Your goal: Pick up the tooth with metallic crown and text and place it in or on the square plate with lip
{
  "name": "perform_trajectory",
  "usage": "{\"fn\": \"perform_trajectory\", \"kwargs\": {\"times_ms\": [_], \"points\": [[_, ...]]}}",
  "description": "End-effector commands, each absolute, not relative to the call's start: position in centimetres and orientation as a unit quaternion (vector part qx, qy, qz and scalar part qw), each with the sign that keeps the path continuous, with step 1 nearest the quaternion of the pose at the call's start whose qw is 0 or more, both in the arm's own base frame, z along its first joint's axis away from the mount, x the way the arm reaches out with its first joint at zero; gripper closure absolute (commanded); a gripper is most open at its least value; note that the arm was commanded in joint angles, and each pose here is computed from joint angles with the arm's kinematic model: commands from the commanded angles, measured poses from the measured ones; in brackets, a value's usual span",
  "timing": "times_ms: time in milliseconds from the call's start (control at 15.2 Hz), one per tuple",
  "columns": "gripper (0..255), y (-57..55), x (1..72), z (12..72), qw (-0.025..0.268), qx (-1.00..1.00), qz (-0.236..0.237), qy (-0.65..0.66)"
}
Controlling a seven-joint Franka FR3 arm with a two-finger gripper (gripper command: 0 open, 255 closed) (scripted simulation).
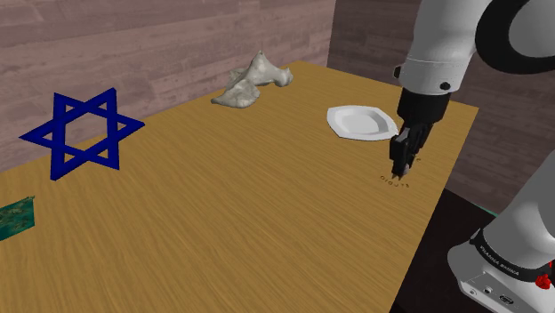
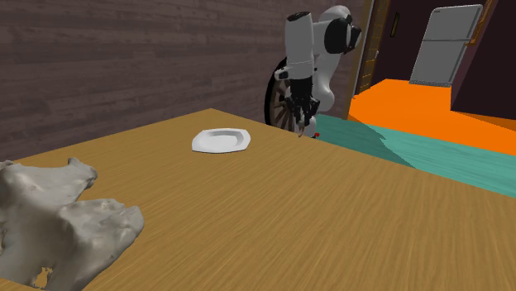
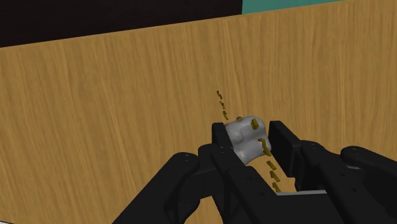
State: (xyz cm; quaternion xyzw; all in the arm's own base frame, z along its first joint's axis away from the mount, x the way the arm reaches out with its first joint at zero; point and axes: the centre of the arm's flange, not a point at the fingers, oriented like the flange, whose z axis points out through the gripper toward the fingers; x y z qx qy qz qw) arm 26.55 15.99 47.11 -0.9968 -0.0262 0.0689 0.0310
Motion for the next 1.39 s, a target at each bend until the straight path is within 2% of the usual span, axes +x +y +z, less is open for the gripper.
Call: {"fn": "perform_trajectory", "kwargs": {"times_ms": [0,528,1320], "points": [[255,16.0,26.5,48.2,0.031,-0.997,0.069,-0.026],[255,16.0,26.5,52.4,0.031,-0.997,0.069,-0.026],[255,5.7,38.5,53.2,0.031,-0.997,0.069,-0.026]]}}
